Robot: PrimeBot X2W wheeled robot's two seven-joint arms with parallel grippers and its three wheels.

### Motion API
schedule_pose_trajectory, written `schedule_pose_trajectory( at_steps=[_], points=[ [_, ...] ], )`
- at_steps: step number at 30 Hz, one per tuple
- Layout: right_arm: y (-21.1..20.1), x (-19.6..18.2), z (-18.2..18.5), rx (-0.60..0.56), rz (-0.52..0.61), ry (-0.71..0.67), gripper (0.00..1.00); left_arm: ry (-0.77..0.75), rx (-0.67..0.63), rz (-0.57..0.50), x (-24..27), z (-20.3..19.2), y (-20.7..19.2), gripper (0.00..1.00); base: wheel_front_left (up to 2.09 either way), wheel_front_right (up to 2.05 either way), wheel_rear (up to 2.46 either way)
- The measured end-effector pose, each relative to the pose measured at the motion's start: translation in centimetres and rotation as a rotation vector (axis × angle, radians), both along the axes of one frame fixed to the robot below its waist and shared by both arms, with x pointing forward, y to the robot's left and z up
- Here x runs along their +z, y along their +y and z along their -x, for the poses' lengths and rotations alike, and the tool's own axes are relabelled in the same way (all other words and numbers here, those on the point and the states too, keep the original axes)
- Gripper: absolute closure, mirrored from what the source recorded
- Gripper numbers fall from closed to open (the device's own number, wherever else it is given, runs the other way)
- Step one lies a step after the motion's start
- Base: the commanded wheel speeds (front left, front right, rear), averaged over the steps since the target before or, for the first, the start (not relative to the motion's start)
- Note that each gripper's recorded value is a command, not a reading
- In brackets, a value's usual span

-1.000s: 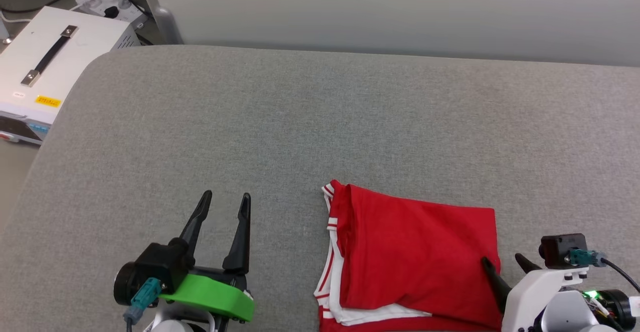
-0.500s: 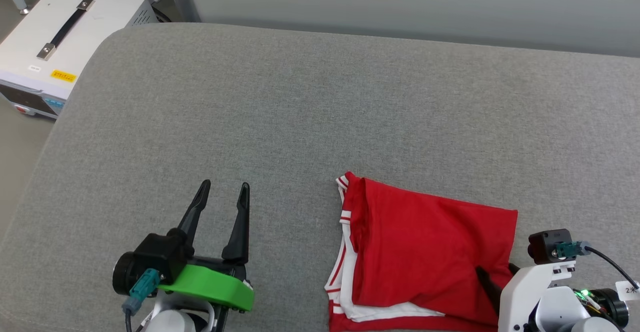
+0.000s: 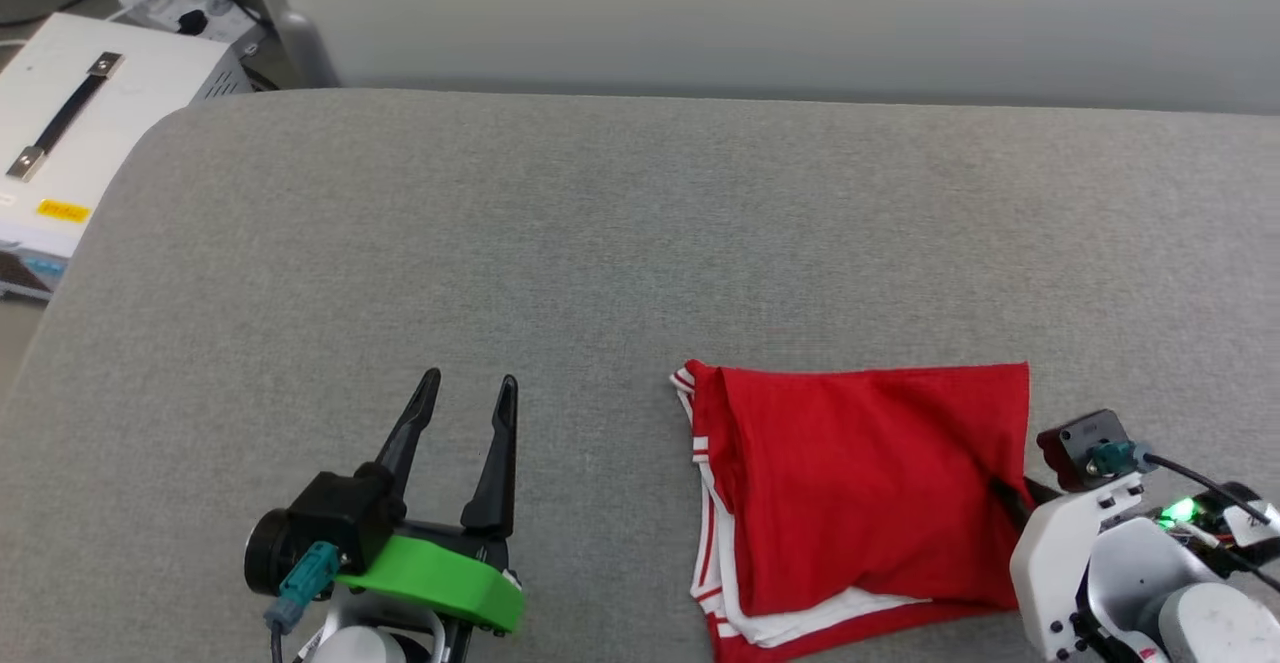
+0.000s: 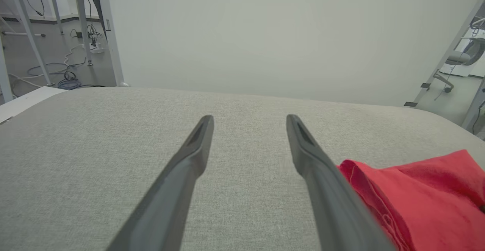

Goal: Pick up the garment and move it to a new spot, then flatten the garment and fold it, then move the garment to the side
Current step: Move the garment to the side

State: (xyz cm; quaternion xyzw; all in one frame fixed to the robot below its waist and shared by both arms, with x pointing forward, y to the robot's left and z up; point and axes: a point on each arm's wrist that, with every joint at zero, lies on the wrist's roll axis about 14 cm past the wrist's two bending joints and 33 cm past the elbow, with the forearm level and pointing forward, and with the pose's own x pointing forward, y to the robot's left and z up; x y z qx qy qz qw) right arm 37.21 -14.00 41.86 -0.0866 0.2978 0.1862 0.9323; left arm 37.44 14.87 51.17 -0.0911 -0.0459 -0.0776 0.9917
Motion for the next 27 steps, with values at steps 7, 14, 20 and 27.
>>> schedule_pose_trajectory(
  at_steps=[7, 14, 20, 27],
  points=[
    [-5.6, 3.6, -0.3, 0.019, 0.202, -0.089, 1.0, -0.001, -0.163, 0.021, 0.0, -0.7, -5.5, 0.0, 0.0, 0.0, 0.0],
    [-12.1, 5.6, -0.2, -0.038, 0.35, -0.101, 1.0, -0.029, -0.315, 0.038, 0.6, -2.1, -10.6, 0.0, 0.0, 0.0, 0.0],
    [-19.8, 5.5, -0.3, -0.141, 0.483, -0.056, 1.0, -0.049, -0.423, 0.032, 0.4, -3.9, -13.7, 0.0, 0.0, 0.0, 0.0],
    [-26.5, 4.9, -1.4, -0.274, 0.551, -0.044, 1.0, -0.066, -0.506, 0.02, -0.8, -6.5, -15.5, 0.0, 0.0, 0.0, 0.0]
  ],
)
